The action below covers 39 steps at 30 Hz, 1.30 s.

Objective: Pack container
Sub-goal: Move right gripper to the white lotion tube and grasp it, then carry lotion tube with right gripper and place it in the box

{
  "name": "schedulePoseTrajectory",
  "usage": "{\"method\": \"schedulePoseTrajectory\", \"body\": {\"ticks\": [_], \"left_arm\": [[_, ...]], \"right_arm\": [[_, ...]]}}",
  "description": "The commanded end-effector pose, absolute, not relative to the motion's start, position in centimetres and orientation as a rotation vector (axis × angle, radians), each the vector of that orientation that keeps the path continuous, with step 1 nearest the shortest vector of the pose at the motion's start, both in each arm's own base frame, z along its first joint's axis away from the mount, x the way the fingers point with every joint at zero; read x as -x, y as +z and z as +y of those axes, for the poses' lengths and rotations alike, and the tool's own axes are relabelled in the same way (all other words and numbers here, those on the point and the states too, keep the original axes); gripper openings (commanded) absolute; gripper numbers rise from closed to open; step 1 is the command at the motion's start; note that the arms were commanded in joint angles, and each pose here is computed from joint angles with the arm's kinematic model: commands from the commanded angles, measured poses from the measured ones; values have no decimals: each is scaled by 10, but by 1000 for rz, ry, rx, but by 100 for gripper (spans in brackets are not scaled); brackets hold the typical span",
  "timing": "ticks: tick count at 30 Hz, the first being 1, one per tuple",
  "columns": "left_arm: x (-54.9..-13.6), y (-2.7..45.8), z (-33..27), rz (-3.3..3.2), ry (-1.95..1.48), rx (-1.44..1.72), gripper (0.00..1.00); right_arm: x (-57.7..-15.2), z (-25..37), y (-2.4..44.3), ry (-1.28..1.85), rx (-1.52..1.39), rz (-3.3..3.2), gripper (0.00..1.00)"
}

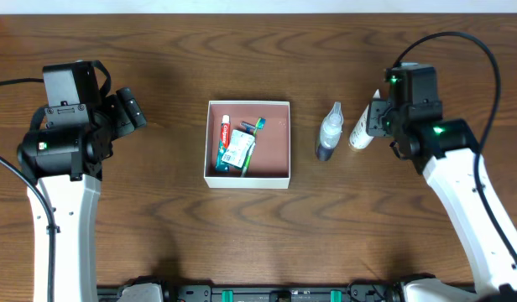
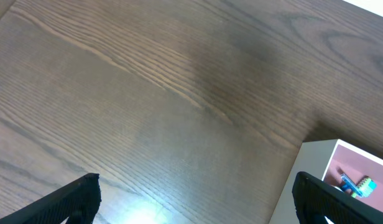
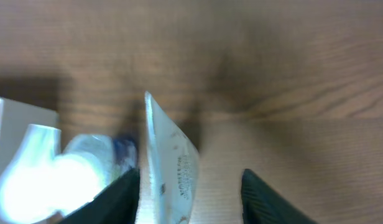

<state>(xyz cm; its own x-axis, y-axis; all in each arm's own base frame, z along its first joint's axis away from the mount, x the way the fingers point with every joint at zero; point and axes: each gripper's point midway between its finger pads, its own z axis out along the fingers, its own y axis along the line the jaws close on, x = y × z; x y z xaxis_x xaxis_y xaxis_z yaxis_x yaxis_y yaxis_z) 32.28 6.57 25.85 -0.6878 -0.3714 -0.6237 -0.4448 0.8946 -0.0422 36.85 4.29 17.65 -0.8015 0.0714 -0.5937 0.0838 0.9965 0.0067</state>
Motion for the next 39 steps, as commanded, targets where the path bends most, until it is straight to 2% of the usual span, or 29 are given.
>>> {"method": "schedulePoseTrajectory", "body": {"ticks": [1,2,3,7,11,18,23,28,32,39], "left_arm": [[-323,263,68,2387,155,597,98],[-323,263,68,2387,155,597,98],[-323,263,68,2387,155,597,98],[-323,263,68,2387,155,597,98],[-323,263,68,2387,155,597,98],[-323,263,68,2387,155,597,98],[-323,263,68,2387,155,597,98],[-323,263,68,2387,155,597,98],[-323,263,68,2387,155,597,98],[-323,263,68,2387,155,597,98]], "right_arm": [[-371,39,173,-46,-130,2509,21],[-373,39,176,-42,-133,2495,7],[-374,38,180,-36,-141,2479,1],[-375,25,211,-92,-197,2380,1],[-368,15,264,-110,-235,2236,1],[-332,49,346,88,-124,2073,1],[-306,99,376,263,47,2008,1],[-291,156,380,389,254,1977,1],[-288,208,366,464,442,1987,1],[-328,260,277,392,510,2194,1]]}}
